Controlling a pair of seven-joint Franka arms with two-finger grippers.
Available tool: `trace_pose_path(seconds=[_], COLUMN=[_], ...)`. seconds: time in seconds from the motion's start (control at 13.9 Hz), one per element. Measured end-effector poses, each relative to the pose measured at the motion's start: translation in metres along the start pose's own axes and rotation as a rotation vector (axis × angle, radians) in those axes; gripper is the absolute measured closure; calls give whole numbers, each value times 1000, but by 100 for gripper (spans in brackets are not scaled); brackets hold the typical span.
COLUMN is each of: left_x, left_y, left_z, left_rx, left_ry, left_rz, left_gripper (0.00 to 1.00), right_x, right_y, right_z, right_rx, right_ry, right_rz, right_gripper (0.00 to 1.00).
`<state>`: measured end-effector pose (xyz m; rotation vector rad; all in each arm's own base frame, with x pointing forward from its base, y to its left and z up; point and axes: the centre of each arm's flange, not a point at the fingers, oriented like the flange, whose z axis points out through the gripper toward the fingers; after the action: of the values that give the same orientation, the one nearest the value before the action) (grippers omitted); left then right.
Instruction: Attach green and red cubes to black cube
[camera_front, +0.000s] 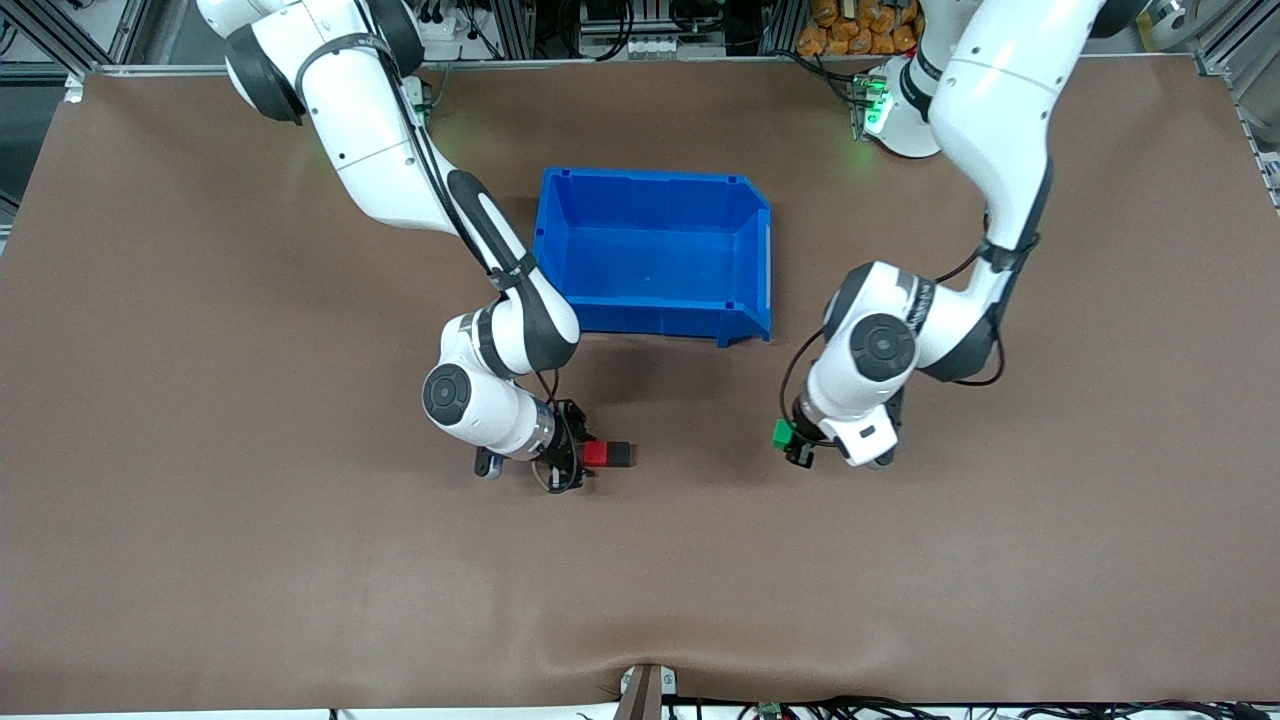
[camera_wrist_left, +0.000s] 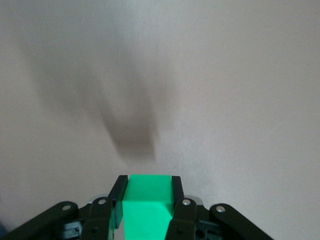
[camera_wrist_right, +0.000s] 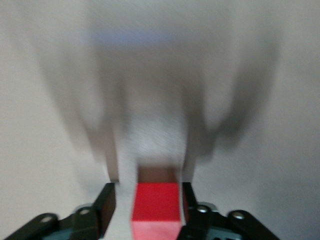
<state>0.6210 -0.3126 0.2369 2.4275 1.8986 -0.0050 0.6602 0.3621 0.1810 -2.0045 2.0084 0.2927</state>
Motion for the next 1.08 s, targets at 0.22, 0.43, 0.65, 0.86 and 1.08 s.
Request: trace_pose_path(seconds=[0.22,0.43,0.65,0.86,1.08], left_x=[-23,-47,-85,-110,-130], left_y=[7,16,20,18,20], left_z=[15,18,25,32,39], left_rx=[-2,-21,-38,-42,-52], left_ry=[-6,-21,-38,-47,-58], left_rz=[-125,-203,-218,-207,-203], left_gripper=[61,61,61,61,61], right_x=[19,58,104,147,196], right_y=[-28,-50,-64,-69,-55], right_z=[-38,-95,-181,-290,-381], right_rx=[53,-26,-136,-152,-205], right_ry=[54,131,128,139,181], right_rz=[-43,-119,-266,-462,-703], right_gripper=[2,0,0,0,0])
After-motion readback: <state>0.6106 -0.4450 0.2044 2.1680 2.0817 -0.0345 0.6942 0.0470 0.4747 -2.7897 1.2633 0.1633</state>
